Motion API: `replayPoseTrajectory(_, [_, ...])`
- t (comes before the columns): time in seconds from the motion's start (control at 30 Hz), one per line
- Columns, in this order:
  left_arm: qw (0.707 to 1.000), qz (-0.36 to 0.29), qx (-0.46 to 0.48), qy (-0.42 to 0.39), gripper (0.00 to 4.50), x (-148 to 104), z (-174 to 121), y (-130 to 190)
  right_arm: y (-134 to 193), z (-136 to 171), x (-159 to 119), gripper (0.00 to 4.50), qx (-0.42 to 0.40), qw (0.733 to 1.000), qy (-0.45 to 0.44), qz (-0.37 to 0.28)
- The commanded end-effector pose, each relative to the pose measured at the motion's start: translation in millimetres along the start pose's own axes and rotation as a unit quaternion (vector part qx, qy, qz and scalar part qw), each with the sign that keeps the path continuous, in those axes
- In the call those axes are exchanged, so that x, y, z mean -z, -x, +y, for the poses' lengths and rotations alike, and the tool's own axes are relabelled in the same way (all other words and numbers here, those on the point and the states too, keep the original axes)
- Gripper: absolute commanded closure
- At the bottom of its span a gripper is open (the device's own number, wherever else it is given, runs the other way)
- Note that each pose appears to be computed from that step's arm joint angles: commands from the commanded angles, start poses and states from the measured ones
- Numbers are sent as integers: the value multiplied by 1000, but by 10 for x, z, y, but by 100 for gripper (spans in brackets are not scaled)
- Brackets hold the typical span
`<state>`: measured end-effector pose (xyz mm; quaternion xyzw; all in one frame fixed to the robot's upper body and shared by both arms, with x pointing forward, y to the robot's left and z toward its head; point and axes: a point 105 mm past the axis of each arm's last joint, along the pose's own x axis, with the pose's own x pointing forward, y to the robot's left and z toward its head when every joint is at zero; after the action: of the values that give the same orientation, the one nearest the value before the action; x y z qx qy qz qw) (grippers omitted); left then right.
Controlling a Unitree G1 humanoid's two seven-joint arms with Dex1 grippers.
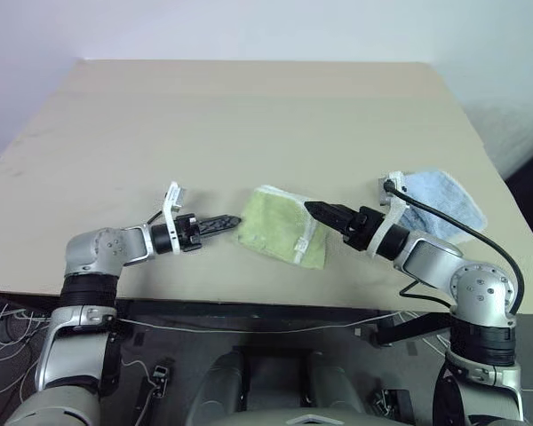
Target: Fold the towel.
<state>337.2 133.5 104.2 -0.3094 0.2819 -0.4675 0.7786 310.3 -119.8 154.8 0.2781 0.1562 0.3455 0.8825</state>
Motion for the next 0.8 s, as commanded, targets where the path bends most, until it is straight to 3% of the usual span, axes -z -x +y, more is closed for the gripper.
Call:
replayPoseTrajectory(0.03, [999,35,32,13,2,138,-78,-176,32,127,-80,0,-17,999,14,-25])
replayPoseTrajectory(0.43, [995,81,58,-12,2,267,-205,-398,31,140,-66,0,-16,999,9,-30])
replayPoseTrajectory(0.8, [996,81,40,-13,366,319,-125,-418,36,142,-60,0,-15,999,7,-34])
